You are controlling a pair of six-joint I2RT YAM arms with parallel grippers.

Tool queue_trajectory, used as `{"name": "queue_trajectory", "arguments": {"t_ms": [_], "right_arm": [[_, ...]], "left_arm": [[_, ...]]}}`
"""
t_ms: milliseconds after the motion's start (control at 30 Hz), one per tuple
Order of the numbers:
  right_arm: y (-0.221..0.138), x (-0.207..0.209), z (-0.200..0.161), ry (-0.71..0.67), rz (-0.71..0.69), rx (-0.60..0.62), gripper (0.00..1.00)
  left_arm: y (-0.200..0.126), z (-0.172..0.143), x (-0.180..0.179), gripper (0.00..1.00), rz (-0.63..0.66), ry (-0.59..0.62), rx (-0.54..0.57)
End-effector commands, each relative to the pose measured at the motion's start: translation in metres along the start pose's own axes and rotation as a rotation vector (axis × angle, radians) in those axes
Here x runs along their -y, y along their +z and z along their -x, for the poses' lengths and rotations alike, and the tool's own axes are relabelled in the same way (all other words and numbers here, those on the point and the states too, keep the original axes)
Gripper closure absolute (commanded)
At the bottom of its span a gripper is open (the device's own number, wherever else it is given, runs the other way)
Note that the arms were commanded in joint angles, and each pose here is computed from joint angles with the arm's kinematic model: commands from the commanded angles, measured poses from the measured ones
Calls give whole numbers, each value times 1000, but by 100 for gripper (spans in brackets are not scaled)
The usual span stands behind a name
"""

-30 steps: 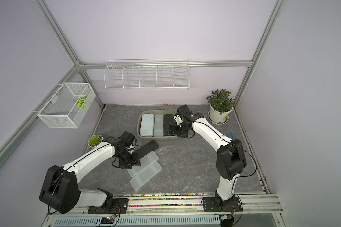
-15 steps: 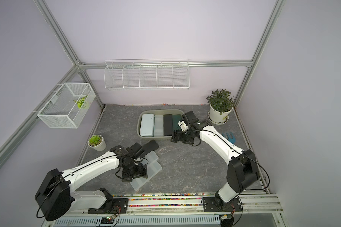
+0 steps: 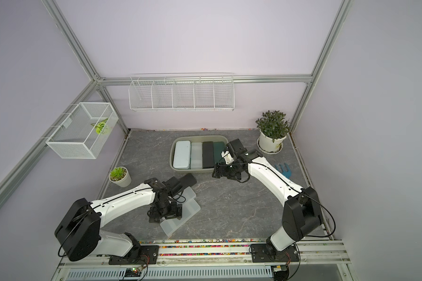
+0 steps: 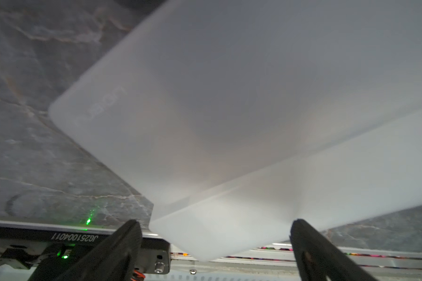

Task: Put the pencil case into the storage box
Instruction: Pick up the pencil case from the center of the board.

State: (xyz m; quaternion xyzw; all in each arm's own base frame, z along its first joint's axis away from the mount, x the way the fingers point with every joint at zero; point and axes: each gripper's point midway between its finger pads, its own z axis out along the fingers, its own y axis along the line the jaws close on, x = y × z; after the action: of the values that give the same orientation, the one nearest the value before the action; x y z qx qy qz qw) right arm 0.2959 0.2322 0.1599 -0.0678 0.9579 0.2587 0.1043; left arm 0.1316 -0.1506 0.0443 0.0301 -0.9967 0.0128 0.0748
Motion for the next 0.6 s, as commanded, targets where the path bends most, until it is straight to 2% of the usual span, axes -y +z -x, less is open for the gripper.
{"name": "queue_trajectory", "arguments": {"t_ms": [0, 267, 467, 567], "right_arm": [[-7, 5, -3, -13, -13, 11, 13], [-9, 12, -3, 0, -13, 7, 13], [-8, 17, -6, 9, -11, 2, 12], [-8, 21, -10, 13, -15, -4, 12]], "left_arm": [[0, 7, 6, 0, 4, 59, 11], [14, -16, 31, 0, -122, 147, -129], [7, -15, 57, 0, -168, 198, -122], [4, -12, 75, 0, -132, 254, -91]]}}
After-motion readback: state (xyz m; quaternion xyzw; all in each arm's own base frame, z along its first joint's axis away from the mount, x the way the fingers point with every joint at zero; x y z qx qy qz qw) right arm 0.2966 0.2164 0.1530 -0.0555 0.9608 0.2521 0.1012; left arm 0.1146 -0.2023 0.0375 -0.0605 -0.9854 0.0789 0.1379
